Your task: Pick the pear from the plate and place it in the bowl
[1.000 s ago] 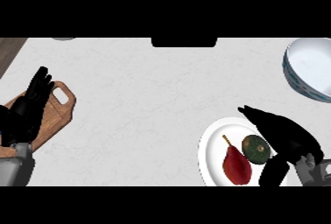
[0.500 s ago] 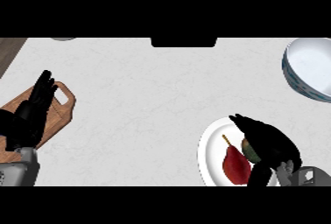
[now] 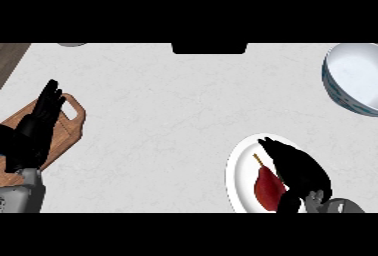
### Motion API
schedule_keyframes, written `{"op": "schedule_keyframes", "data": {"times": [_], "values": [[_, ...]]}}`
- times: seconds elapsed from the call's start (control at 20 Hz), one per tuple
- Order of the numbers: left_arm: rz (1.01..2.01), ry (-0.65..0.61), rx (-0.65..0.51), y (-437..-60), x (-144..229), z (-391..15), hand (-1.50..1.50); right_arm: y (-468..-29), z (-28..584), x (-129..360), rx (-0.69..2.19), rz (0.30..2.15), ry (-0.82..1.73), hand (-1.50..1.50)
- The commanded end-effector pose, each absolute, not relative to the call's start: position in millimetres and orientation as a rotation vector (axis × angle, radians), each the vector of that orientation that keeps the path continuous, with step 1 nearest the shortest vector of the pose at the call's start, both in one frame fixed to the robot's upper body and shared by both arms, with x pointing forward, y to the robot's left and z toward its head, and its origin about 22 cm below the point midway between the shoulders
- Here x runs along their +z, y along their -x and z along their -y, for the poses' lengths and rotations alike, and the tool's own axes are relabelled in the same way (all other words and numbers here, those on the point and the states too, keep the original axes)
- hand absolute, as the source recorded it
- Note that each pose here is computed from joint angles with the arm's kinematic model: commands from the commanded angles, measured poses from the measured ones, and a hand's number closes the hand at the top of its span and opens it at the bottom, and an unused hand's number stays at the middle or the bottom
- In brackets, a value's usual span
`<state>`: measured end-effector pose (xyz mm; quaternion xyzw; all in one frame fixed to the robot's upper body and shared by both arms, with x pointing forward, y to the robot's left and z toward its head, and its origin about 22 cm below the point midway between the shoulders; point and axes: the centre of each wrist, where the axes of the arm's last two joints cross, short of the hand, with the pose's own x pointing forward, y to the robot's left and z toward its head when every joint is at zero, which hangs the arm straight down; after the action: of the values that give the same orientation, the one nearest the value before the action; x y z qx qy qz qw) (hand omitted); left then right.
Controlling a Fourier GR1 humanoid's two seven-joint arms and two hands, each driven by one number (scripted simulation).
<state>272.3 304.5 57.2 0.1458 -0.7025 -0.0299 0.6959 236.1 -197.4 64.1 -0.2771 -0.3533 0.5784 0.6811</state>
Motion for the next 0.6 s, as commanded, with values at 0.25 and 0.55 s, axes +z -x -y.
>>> {"op": "schedule_keyframes", "data": {"times": [0.25, 0.55], "values": [[1.557, -0.315, -0.068, -271, 36, -316, 0.0, -242, 190, 48, 1.296, 0.749, 0.593, -1.5], [1.578, -0.318, -0.064, -266, 51, -308, 0.0, -264, 181, 22, 1.333, 0.836, 0.511, 1.5]]}}
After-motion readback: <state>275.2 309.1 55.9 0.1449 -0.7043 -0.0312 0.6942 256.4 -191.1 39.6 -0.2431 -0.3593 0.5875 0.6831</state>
